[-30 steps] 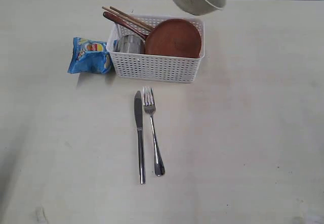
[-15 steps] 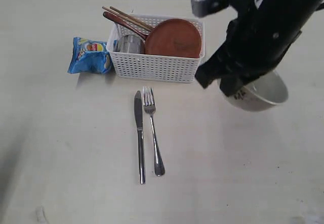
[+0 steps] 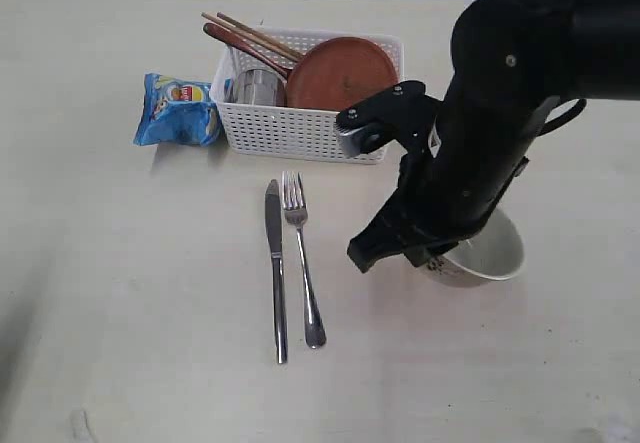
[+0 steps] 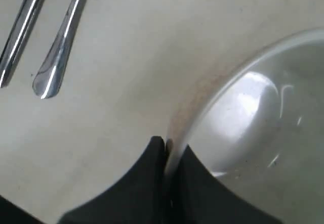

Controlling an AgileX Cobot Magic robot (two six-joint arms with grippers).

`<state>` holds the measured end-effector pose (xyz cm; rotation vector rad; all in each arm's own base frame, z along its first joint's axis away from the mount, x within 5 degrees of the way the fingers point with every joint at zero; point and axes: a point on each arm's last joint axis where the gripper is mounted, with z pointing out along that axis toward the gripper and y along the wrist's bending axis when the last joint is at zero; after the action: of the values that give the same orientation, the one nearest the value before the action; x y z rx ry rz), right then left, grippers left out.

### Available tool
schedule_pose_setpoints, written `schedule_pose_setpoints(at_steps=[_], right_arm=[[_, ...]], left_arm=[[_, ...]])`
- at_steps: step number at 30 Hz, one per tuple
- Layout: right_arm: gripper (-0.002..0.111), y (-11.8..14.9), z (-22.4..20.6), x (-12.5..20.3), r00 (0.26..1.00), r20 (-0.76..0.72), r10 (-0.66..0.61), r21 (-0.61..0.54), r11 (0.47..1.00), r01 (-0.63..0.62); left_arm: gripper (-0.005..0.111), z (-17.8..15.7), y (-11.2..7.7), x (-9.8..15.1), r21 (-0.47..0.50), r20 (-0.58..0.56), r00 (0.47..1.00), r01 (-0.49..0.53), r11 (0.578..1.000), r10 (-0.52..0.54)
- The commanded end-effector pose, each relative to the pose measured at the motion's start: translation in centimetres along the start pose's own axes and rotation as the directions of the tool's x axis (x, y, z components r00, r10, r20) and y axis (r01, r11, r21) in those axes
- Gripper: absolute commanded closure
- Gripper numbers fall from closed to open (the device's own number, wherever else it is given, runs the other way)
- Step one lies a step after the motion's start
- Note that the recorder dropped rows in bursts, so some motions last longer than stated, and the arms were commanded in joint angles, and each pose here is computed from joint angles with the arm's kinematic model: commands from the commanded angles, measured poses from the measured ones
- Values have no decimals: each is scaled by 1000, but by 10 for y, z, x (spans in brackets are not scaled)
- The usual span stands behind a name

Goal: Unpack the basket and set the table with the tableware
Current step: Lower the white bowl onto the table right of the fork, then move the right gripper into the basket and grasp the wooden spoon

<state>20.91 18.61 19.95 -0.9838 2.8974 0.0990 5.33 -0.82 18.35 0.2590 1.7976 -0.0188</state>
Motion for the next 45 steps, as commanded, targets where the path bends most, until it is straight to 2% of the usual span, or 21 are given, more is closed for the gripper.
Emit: schedule_pose_setpoints(at_steps=[1,8,13,17,20,24,25,28,32,34,36,38,39,41,42,45], right_arm=[[109,2,1,-5,997,68,48,10,999,-49],[109,33,11,-10,993,110,-45,-9,999,46],[109,31,41,-13,999,13,-53,16,998,52],[108,31,45,-15,998,24,-51,15,999,50],[96,31,45,-15,998,22,-51,15,999,50],[61,32,45,-13,999,2,-42,10,999,42],[56,32,45,-13,999,-4,-41,10,999,41],[54,32,40,-12,999,-1,-46,9,999,46],[54,34,0,-18,993,106,-60,-4,998,61],[54,36,-33,-30,976,206,-63,-15,998,68],[54,39,-66,-54,929,364,-65,-14,997,75],[54,38,-85,-94,854,520,-12,-20,999,26],[54,37,-89,-105,841,540,5,-30,999,14],[54,34,-80,-145,833,552,28,-40,999,-7],[54,36,-66,-169,833,554,0,-27,999,18],[54,36,-39,-210,832,549,-83,25,996,82]], left_arm=[[107,0,0,0,4,9,1000,-1,1000,1],[107,0,0,0,4,9,1000,0,1000,0],[107,0,0,0,4,9,1000,0,1000,0],[107,0,0,0,4,9,1000,0,1000,0],[107,0,0,0,4,9,1000,0,1000,0],[107,0,0,0,4,9,1000,0,1000,0],[107,0,0,0,4,9,1000,0,1000,0],[107,0,0,0,4,9,1000,0,1000,0],[107,0,0,0,4,9,1000,0,1000,0],[107,0,0,0,4,9,1000,0,1000,0],[107,0,0,0,4,9,1000,0,1000,0],[107,0,0,0,4,9,1000,0,1000,0],[107,0,0,0,4,9,1000,0,1000,0],[107,0,0,0,4,9,1000,0,1000,0],[107,0,0,0,4,9,1000,0,1000,0],[107,0,0,0,4,9,1000,0,1000,0]])
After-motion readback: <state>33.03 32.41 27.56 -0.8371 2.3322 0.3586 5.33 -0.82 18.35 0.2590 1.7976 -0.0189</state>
